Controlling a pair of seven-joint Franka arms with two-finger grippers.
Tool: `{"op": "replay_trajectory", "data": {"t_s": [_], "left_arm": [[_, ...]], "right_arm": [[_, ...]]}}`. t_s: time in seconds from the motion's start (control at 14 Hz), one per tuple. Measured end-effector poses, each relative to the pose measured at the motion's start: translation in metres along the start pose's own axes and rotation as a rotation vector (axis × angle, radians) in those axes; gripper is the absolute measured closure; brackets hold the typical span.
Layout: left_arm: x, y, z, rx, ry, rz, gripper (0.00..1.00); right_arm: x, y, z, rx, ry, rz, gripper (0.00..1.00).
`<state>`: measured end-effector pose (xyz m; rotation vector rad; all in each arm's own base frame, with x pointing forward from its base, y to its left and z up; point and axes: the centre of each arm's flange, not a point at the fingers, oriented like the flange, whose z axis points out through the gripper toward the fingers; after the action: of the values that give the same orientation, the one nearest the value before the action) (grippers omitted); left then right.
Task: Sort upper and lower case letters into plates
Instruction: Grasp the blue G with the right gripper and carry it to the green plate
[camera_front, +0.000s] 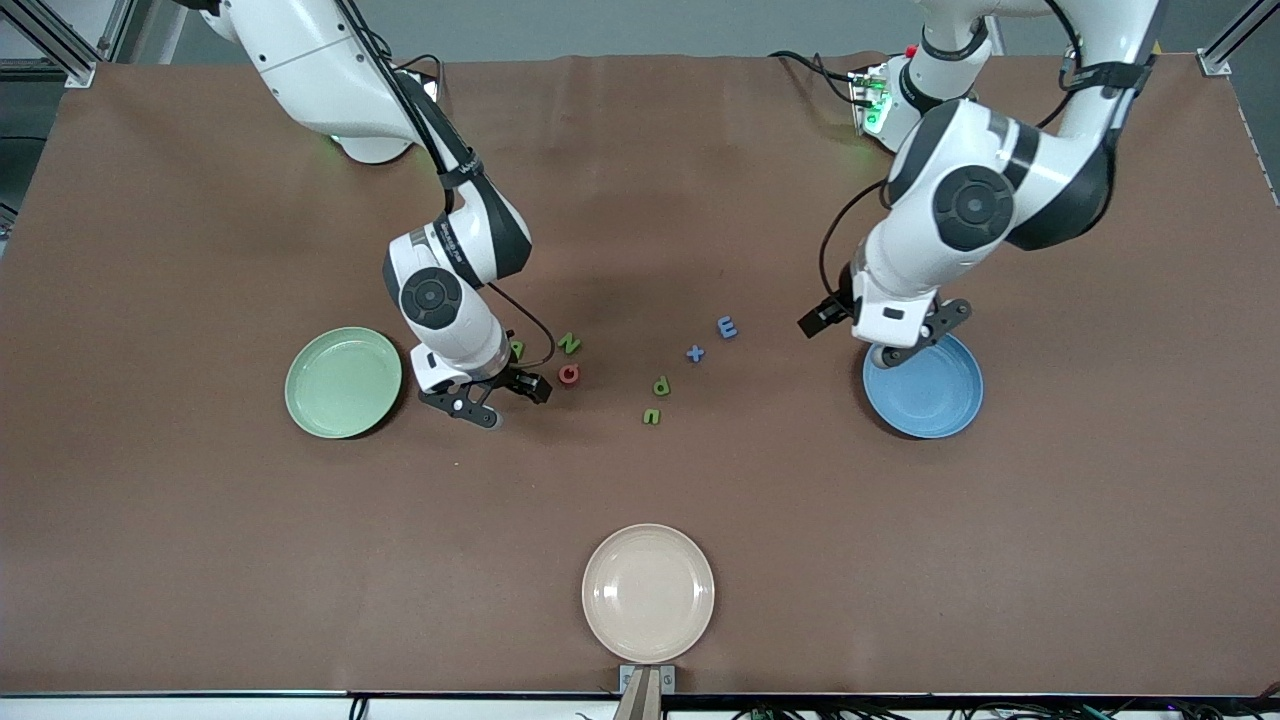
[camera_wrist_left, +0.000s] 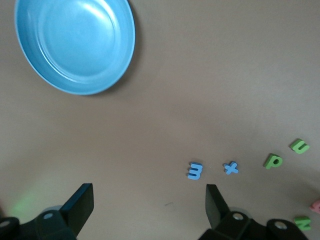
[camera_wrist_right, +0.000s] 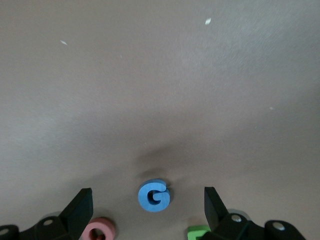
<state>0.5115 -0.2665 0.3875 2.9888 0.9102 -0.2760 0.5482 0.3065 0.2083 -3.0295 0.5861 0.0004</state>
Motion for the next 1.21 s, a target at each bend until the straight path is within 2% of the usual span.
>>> {"op": "replay_trajectory", "data": {"t_s": [0.36,0.5,0.57,0.71,0.78,0.86,1.0,1.14,1.21], "left_arm": [[-0.052,0.006,0.067,-0.038,0.020,-0.035,0.01],[-0.066,0.004,0.084,-0.031,0.017,-0.025,0.00],[-0.070,0.003,0.090,-0.035,0.025,-0.014,0.00],[-0.083,0.003,0.104,-0.058,0.063,0.030,0.00],[-0.089,0.003,0.111,-0.066,0.072,0.043,0.00],[-0.095,0.002,0.117,-0.066,0.073,0.046,0.00],[-0.104,0.005,0.128,-0.072,0.068,0.050,0.00],[-0.105,0.009,0.140,-0.088,0.073,0.062,0.00],[-0.104,0.010,0.147,-0.084,0.085,0.073,0.00]], "right_arm": [[-0.013,-0.003,0.026,-0.015,-0.006,-0.006,0.10],[-0.014,-0.004,0.028,-0.013,-0.003,-0.007,0.24],[-0.014,-0.003,0.029,-0.010,0.001,-0.007,0.24],[-0.015,-0.002,0.031,-0.001,0.011,-0.006,0.38],[-0.015,-0.001,0.032,0.000,0.013,-0.005,0.38],[-0.014,0.000,0.032,-0.001,0.015,-0.005,0.46],[-0.014,0.000,0.032,-0.001,0.015,-0.004,0.50],[-0.012,0.000,0.027,0.003,0.019,-0.002,0.65],[-0.013,0.001,0.029,0.001,0.018,-0.002,0.65]]}}
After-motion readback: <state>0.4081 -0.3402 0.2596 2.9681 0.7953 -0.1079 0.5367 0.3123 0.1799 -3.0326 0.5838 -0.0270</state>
